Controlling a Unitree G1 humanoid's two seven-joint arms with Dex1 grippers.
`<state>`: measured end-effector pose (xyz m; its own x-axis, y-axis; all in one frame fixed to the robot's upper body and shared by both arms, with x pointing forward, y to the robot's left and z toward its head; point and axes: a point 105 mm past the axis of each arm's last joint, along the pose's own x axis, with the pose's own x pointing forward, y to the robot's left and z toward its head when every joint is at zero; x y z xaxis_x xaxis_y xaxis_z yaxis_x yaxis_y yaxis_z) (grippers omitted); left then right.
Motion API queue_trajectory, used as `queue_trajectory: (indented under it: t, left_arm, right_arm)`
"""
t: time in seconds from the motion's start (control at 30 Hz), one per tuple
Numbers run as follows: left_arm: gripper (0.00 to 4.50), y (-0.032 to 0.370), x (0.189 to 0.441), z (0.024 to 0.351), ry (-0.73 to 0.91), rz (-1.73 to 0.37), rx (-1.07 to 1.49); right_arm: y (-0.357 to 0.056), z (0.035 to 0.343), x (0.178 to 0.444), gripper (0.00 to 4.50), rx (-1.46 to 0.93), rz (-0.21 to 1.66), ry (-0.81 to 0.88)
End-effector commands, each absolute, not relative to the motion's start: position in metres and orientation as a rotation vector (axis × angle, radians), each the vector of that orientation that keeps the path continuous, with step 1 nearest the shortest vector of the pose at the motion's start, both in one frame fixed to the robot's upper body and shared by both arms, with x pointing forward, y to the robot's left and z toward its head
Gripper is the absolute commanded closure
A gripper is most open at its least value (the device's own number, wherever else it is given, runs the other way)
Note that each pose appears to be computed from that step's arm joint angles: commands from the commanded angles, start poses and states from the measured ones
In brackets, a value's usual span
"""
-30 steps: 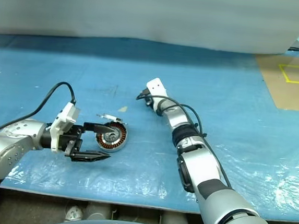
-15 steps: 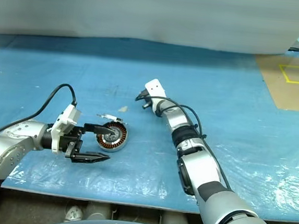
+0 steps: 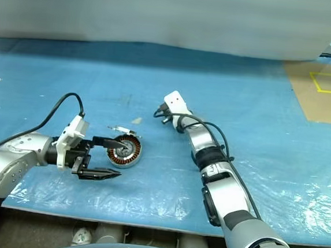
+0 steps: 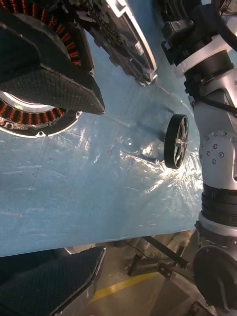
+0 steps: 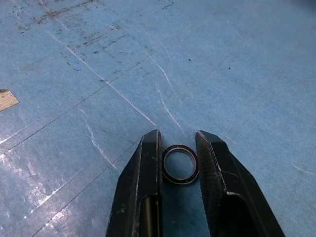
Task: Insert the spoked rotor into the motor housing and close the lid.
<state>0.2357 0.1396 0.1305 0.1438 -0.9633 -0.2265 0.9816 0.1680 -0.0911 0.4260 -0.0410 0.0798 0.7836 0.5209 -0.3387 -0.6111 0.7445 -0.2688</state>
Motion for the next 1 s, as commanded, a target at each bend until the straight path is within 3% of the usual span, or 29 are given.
queue_trajectory:
  t: [0.03,0.17,0.77,1.0]
  left_arm:
    - [0.00,0.137,0.236,0.137,0.220,-1.420,0.109]
    - [0.00,0.137,0.236,0.137,0.220,-1.422,0.106]
    - [0.00,0.135,0.238,0.137,0.213,-1.420,0.111]
    - [0.00,0.135,0.238,0.138,0.213,-1.419,0.112]
  right_arm:
    - [-0.042,0.066,0.420,2.29,-0.402,0.638,0.284]
    - [-0.040,0.067,0.417,0.88,-0.381,0.641,0.293]
    - [-0.047,0.062,0.412,0.88,-0.361,0.628,0.309]
    - [-0.045,0.061,0.411,3.25,-0.351,0.638,0.315]
